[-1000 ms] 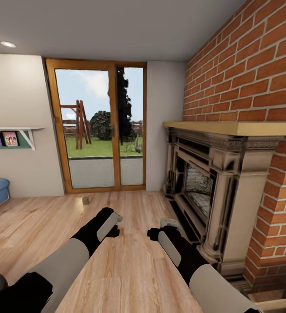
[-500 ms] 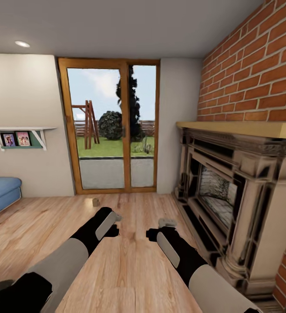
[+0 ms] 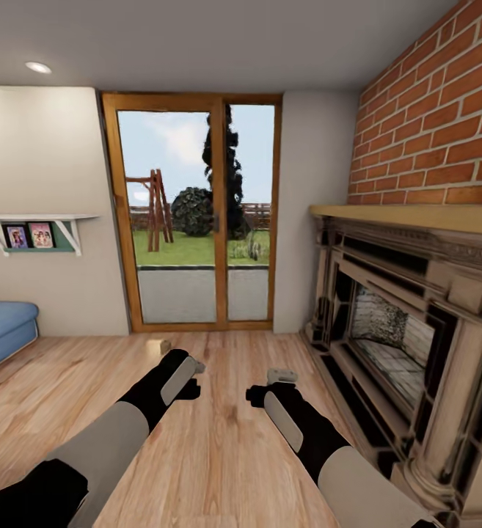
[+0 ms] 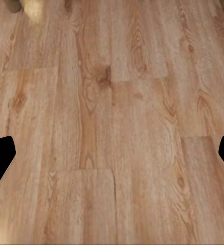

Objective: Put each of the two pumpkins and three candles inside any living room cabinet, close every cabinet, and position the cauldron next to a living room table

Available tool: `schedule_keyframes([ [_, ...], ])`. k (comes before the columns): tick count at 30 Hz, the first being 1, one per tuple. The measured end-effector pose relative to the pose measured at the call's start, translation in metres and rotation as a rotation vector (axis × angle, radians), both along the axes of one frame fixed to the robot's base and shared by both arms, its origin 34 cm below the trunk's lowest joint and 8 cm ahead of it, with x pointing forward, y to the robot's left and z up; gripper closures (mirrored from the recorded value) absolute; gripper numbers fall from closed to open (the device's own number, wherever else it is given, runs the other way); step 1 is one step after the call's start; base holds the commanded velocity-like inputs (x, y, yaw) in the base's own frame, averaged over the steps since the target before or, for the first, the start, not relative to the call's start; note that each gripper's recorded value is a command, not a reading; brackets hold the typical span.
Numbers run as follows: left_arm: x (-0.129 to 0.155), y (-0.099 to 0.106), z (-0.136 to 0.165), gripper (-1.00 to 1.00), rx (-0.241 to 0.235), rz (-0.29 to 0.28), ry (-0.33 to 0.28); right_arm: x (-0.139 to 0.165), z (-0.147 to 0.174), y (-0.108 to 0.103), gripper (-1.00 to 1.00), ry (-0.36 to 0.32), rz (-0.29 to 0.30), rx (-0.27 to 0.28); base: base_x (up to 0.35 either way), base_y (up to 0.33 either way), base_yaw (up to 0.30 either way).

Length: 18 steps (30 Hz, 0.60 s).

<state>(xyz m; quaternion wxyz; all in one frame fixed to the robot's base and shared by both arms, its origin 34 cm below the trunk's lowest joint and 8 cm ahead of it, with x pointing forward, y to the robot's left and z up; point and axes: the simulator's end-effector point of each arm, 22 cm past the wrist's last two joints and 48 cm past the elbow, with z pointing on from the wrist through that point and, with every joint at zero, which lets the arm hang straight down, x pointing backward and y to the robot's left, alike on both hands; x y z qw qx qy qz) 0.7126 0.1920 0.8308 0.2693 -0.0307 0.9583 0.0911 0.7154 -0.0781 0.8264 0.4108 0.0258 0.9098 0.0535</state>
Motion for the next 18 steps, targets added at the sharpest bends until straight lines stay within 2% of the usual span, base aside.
schedule_keyframes([
  [4, 0.002, 0.009, -0.001, -1.00, -0.009, 0.004, -0.001, 0.000, 0.000, 0.000, -1.00, 0.000, 0.000, -0.001, 0.338, 0.117, 0.001],
  [8, 0.005, 0.016, -0.009, -1.00, -0.066, -0.005, -0.001, 0.000, -0.001, -0.003, -1.00, 0.001, -0.003, -0.002, 0.338, 0.063, 0.000],
  [10, 0.004, 0.026, -0.018, -1.00, -0.084, 0.011, 0.001, 0.001, -0.001, -0.004, -1.00, 0.002, -0.006, -0.004, 0.338, 0.021, 0.000],
  [12, 0.002, 0.045, -0.035, -1.00, -0.087, 0.054, 0.004, 0.001, -0.002, -0.008, -1.00, 0.005, -0.013, -0.004, 0.339, 0.009, 0.000],
  [14, -0.001, 0.055, -0.047, -1.00, -0.096, 0.077, 0.004, 0.001, -0.005, -0.012, -1.00, 0.010, -0.019, -0.006, 0.340, 0.004, 0.000],
  [17, 0.002, 0.068, -0.058, -1.00, -0.138, 0.090, -0.023, 0.000, -0.009, -0.015, -1.00, 0.020, -0.026, -0.010, 0.340, 0.002, 0.000],
  [18, 0.006, 0.074, -0.059, -1.00, -0.161, 0.093, -0.055, -0.001, -0.012, -0.017, -1.00, 0.025, -0.028, -0.014, 0.340, 0.001, 0.000],
])
